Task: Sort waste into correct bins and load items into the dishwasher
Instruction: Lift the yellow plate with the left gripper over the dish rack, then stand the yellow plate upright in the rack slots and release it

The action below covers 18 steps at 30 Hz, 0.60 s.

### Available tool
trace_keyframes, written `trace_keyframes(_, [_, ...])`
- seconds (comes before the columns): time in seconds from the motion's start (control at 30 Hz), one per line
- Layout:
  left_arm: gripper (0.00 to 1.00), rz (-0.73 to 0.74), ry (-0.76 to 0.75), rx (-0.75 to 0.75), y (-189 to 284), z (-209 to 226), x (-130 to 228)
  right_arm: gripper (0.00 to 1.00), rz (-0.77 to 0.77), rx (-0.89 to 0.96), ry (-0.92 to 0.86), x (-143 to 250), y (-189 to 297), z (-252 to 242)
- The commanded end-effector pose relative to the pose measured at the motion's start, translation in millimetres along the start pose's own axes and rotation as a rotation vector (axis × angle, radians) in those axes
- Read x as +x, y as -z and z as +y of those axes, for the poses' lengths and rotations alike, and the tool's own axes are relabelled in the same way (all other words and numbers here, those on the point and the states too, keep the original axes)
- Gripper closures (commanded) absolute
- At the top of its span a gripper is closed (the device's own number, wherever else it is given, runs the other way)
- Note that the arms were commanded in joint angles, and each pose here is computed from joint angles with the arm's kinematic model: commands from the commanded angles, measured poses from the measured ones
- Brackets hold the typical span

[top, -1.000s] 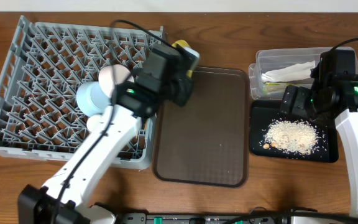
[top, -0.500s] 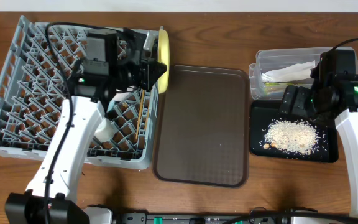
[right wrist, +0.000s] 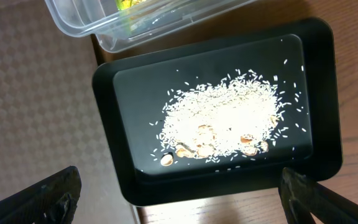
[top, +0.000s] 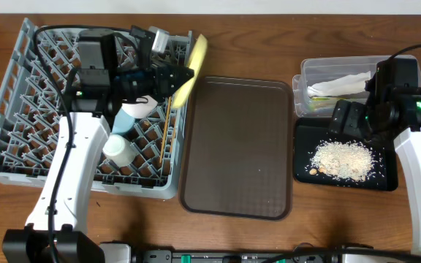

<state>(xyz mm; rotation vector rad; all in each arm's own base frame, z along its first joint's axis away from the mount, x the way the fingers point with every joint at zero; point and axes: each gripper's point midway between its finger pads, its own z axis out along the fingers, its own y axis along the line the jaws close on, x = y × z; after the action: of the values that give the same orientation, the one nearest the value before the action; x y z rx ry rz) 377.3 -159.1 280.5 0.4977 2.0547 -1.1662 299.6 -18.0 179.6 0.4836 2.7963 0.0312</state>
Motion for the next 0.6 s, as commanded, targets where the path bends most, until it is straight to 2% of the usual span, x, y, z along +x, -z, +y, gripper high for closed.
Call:
trace_keyframes(0.0, [0.92, -0.009, 0.015, 0.024, 6.0, -3.4, -1.2, 0.01, -0.027, -0.012, -0.003, -5.6, 6.7, 2.2])
trace_keyframes(0.33, [0.92, 0.011, 0.06, -0.115, 5.2, 23.7, 7.8, 0.01, -0.026, -0.012, -0.003, -5.2, 6.7, 2.1])
trace_keyframes(0.47, [0.92, 0.015, 0.071, -0.127, 4.9, 26.7, 9.7, 0.01, -0.024, -0.012, -0.003, -4.6, 6.7, 2.0])
trace_keyframes(0.57, [0.92, 0.006, 0.126, -0.199, 6.8, 39.0, 9.5, 0.01, -0.022, -0.011, -0.003, -4.4, 6.7, 1.9])
